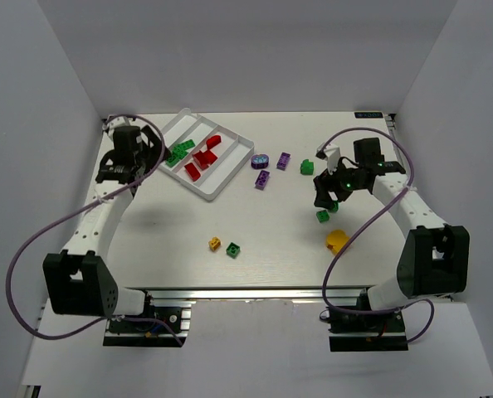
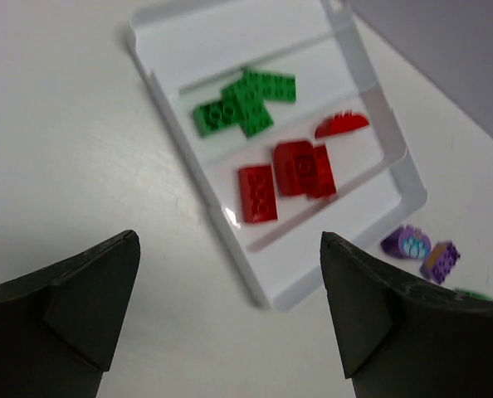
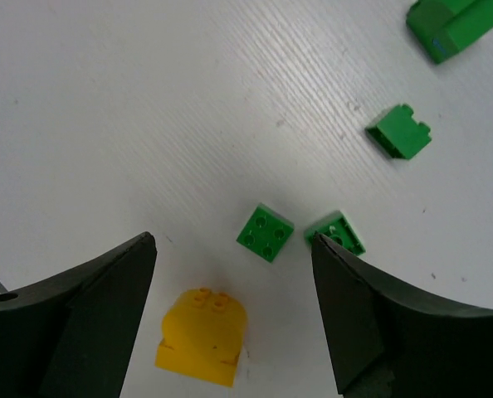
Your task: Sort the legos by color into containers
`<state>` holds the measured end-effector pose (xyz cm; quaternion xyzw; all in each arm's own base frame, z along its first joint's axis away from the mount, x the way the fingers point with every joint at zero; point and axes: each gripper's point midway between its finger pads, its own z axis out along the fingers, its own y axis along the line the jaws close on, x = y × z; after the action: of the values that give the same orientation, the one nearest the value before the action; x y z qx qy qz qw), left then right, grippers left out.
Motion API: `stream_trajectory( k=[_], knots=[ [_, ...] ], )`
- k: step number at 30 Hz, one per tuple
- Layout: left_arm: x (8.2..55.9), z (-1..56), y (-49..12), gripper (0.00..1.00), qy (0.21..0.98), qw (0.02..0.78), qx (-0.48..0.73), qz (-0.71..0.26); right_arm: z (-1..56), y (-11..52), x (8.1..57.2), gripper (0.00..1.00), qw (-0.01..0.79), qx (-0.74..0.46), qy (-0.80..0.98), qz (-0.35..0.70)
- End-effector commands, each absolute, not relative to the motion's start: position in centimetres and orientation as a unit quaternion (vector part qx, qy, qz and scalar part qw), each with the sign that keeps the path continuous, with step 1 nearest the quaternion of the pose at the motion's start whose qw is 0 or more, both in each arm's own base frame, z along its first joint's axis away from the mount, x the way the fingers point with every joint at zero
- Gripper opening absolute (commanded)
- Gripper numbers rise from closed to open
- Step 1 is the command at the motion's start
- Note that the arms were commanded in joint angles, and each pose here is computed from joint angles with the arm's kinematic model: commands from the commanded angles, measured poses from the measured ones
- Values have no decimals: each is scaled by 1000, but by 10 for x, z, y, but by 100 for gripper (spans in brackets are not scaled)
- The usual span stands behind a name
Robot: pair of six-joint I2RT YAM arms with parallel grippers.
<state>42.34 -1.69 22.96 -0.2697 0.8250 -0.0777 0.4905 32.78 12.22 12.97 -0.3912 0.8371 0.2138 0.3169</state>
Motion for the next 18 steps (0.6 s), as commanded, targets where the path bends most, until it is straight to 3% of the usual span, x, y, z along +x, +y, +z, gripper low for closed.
stream_trajectory(
  k=[1, 11, 15, 18],
  knots=[
    [382, 195, -45, 98, 853, 419, -277, -139, 125, 107, 310, 81, 288, -398, 854, 169],
    [304, 169, -60, 92, 859, 379, -287, -189, 108, 90, 247, 79, 196, -439, 861, 169],
    [289, 166, -61, 92, 856, 379, -290, -199, 107, 85, 232, 89, 207, -438, 861, 156],
    [281, 160, -63, 92, 856, 375, -292, -204, 102, 82, 226, 89, 212, -433, 864, 147]
  ],
)
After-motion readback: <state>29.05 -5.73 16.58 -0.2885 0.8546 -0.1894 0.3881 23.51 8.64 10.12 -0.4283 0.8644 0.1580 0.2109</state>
